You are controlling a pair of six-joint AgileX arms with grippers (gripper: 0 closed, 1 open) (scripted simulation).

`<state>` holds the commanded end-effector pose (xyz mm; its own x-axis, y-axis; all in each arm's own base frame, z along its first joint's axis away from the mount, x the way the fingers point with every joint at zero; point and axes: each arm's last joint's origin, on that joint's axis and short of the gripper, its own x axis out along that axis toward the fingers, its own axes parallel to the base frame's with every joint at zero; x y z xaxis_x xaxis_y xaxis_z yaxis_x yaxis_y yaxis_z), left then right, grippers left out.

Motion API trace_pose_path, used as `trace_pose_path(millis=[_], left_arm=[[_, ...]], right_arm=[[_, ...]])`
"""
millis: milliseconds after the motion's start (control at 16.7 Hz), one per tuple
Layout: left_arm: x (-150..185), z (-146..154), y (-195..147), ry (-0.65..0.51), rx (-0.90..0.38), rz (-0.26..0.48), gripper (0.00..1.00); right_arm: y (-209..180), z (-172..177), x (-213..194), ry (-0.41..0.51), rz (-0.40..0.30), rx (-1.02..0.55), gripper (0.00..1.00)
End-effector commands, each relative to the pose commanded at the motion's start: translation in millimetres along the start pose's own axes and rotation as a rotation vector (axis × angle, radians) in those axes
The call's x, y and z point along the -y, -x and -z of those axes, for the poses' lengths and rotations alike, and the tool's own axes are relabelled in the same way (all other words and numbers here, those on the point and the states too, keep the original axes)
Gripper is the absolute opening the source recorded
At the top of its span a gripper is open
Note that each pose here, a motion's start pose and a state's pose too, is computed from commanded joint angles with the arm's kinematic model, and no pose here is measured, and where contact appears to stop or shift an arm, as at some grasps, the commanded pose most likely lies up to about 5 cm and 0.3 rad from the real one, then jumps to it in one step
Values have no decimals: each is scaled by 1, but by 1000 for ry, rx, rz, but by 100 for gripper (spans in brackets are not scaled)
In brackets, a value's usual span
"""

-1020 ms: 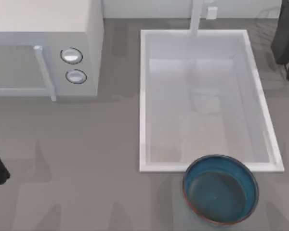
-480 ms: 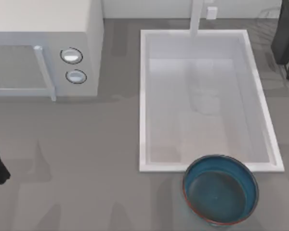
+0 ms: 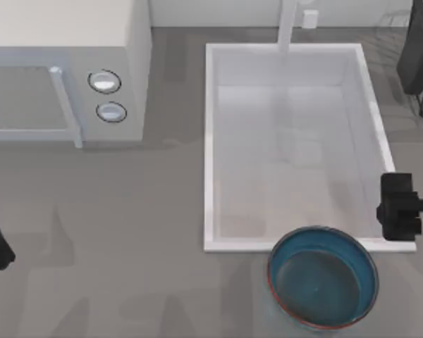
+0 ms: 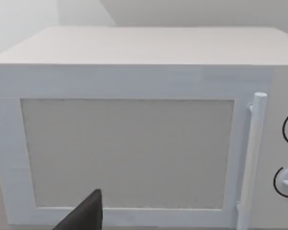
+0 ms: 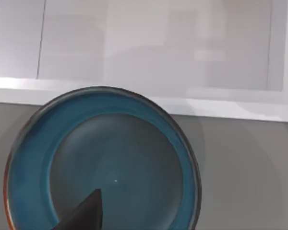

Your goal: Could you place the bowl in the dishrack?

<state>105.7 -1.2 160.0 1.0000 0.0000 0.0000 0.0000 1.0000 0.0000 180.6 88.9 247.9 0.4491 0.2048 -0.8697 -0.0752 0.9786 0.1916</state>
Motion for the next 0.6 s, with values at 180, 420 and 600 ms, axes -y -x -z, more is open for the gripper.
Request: trace_pose_path(millis=[180,420,600], left_arm=[[0,0,0,0,0,0,100],[0,0,0,0,0,0,100],[0,0,0,0,0,0,100]], right_arm=[[-23,-22,-22,-15,93,-238,100],[-46,-35,-37,-34,190,-434,100],[-50,-37,-39,-38,210,-472,100]])
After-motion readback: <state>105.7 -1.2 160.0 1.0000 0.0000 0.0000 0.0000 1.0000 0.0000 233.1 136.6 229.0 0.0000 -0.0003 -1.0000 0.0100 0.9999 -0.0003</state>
